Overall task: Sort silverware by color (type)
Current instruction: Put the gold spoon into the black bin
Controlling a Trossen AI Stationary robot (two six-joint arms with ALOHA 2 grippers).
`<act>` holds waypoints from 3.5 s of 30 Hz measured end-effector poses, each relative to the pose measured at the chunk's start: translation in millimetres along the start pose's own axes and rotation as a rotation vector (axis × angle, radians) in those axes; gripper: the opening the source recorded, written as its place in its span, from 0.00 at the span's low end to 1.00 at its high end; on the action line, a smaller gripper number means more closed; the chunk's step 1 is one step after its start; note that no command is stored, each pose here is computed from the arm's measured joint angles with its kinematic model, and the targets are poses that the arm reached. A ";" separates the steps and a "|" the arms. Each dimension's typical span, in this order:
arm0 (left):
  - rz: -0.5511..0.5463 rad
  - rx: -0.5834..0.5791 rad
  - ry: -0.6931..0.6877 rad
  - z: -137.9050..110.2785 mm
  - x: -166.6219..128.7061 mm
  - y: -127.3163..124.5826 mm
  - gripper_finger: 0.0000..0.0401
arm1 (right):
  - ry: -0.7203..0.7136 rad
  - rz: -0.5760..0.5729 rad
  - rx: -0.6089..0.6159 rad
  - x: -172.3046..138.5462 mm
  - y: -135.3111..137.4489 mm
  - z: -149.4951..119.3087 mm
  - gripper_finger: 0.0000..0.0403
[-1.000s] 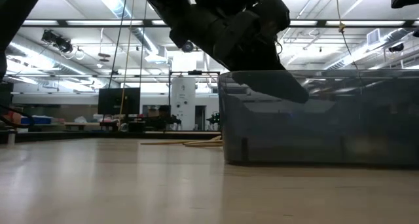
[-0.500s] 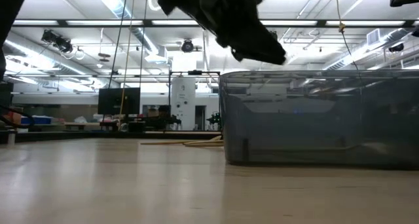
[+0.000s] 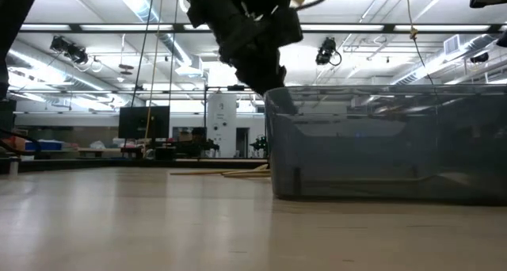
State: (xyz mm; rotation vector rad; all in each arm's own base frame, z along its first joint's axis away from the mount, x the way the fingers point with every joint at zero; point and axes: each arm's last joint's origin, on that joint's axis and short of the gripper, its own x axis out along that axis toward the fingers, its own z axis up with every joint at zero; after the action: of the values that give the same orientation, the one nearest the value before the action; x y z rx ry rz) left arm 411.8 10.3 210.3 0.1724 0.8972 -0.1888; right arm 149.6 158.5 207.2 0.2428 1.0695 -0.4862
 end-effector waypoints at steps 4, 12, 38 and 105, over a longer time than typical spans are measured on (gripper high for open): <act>0.007 0.010 0.057 -11.9 0.4 11.3 0.31 | 0.005 -0.002 -0.005 1.7 1.8 -1.2 0.42; -0.007 -0.030 0.127 -50.7 12.0 28.2 0.31 | -0.027 -0.012 -0.030 2.1 1.6 0.0 0.42; -0.076 0.164 0.078 -92.9 26.9 44.6 0.31 | -0.079 0.041 0.034 4.4 7.8 7.3 0.42; -0.030 -0.104 -0.442 28.4 -30.5 -44.7 0.06 | 0.063 -0.081 0.038 8.2 -6.6 7.0 0.42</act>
State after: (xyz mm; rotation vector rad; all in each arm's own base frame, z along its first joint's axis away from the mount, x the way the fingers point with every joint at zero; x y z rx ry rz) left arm 404.2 -36.7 248.6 0.0176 0.4681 -0.1981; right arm 155.0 147.7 203.5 0.2501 1.1352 -0.5754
